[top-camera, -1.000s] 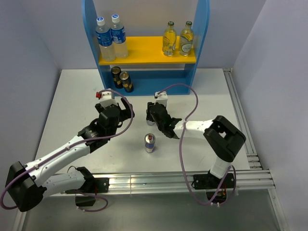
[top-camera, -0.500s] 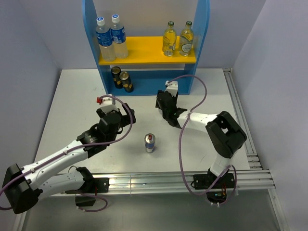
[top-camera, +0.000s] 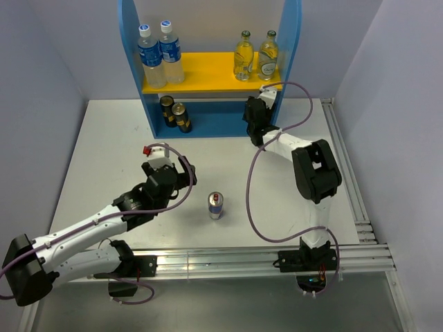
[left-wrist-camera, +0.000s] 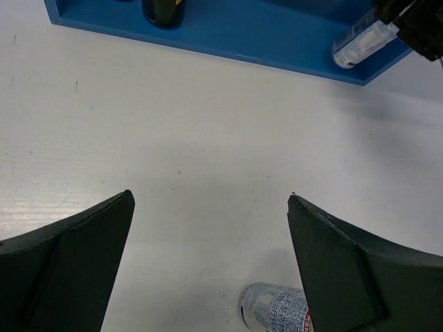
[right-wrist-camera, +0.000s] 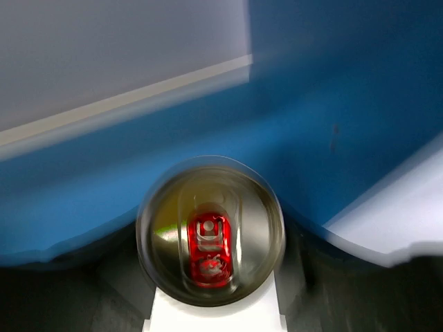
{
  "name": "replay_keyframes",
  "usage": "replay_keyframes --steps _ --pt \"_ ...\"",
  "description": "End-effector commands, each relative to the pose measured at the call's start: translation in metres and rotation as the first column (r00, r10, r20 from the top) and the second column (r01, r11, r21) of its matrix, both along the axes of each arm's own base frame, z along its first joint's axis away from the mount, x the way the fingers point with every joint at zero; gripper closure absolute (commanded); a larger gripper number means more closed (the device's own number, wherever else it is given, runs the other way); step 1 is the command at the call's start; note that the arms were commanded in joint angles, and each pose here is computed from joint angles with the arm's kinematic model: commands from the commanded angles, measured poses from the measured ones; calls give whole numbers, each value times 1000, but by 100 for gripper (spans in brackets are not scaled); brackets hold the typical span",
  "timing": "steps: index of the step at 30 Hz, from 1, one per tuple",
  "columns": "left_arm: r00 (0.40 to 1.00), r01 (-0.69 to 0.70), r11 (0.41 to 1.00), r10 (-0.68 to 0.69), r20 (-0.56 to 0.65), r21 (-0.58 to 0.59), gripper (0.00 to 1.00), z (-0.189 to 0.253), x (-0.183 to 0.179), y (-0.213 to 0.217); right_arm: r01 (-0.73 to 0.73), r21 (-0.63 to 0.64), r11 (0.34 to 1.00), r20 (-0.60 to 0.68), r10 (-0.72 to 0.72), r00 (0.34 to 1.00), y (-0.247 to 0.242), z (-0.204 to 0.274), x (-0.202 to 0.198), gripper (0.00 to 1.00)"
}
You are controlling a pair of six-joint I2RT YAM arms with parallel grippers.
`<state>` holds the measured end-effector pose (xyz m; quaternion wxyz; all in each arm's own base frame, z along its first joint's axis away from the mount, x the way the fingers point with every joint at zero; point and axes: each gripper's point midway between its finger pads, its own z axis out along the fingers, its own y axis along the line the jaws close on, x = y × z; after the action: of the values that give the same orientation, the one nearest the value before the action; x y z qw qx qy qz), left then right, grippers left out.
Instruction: Place and organize the beverage onto the shelf
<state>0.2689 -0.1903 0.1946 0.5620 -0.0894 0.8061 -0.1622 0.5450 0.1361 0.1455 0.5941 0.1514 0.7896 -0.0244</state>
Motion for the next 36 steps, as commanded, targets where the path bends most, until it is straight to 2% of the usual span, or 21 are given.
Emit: replay_keyframes --steps 1,6,8,11,14,16,20,23,27,36 --pt "1000 20 999 -18 25 -46 1 5 -4 -7 24 36 999 77 -27 997 -11 31 26 100" --pt "998 67 997 -66 24 -31 1 8 -11 -18 32 30 999 46 -34 998 -18 17 39 100" --pt "997 71 997 -71 25 -24 1 11 -11 -21 34 28 999 37 -35 999 -19 16 41 84" --pt "996 81 996 -80 27 -30 1 13 -12 -26 35 31 999 33 -36 999 -19 15 40 66" --pt "995 90 995 -89 35 -41 1 16 -14 -28 44 36 998 17 -44 999 -20 12 35 65" --pt "995 94 994 -92 41 -47 1 18 -14 -30 57 36 998 6 -57 998 -20 9 31 60" --pt "996 90 995 -89 31 -41 1 14 -15 -31 66 31 997 -20 -66 998 -17 4 24 35" --pt "995 90 995 -89 35 -43 1 14 -16 -31 71 27 997 -33 -70 997 -16 0 20 22" --pt "996 87 995 -86 34 -40 1 14 -19 -29 86 28 996 -44 -85 995 -17 -3 16 16" --pt "993 112 992 -110 48 -50 1 29 -33 -26 85 24 996 -56 -83 995 -15 -5 13 15"
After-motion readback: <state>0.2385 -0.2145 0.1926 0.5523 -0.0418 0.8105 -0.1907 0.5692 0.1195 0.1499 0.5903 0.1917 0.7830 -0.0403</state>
